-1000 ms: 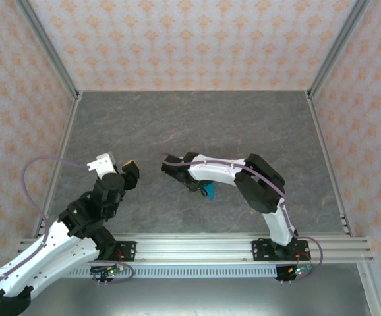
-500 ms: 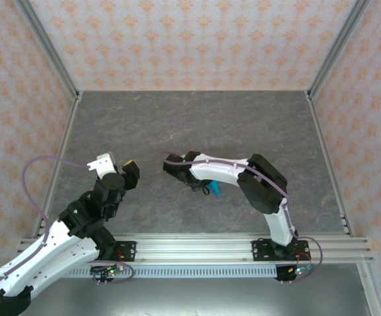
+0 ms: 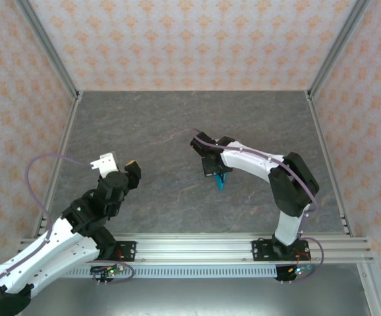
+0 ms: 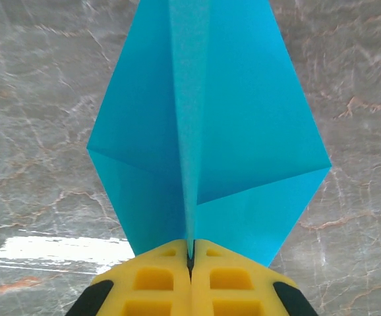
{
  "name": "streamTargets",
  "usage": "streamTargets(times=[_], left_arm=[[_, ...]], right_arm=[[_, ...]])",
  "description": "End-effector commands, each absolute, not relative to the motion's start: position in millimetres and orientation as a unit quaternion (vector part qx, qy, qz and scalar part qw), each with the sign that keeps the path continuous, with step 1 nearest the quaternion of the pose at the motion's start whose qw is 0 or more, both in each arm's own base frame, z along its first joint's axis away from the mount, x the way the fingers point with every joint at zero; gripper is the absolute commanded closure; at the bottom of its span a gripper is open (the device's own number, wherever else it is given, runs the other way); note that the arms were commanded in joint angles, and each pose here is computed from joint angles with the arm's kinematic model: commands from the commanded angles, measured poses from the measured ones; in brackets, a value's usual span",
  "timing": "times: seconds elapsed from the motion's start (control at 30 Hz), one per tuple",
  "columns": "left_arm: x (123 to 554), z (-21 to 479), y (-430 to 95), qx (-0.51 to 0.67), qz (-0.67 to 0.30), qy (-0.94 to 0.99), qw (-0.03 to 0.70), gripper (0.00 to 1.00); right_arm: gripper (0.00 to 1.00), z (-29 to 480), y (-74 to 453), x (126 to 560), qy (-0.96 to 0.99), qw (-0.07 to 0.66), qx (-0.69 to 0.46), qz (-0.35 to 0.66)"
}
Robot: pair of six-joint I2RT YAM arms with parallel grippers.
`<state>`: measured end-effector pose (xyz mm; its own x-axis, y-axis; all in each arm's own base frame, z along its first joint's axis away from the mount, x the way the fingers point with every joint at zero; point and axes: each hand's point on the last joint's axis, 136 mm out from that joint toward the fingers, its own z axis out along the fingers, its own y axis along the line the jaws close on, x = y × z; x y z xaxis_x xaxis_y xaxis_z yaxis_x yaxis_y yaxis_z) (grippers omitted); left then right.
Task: Fold a paper plane with a square sheet of paper (fold left side to right side)
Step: Pick up the paper plane at the center of the table.
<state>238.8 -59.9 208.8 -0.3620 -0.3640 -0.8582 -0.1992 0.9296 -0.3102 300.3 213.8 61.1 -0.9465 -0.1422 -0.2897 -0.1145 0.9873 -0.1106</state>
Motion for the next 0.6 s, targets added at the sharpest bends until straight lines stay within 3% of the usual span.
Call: streamTargets(times=[0.0, 0.57], left_arm=[[241.3, 220.8, -57.0, -0.181, -0.072, 0.813, 0.549, 0.36], [242.5, 220.0, -60.0, -0.177, -0.074, 0.817, 0.544, 0.35]], right_arm=[[0.99, 50.1, 219.4, 303.5, 0.988, 0.139, -0.055, -0.028], [0.83, 26.7, 214.6, 305.6, 0.990, 0.118, -0.057, -0.054]])
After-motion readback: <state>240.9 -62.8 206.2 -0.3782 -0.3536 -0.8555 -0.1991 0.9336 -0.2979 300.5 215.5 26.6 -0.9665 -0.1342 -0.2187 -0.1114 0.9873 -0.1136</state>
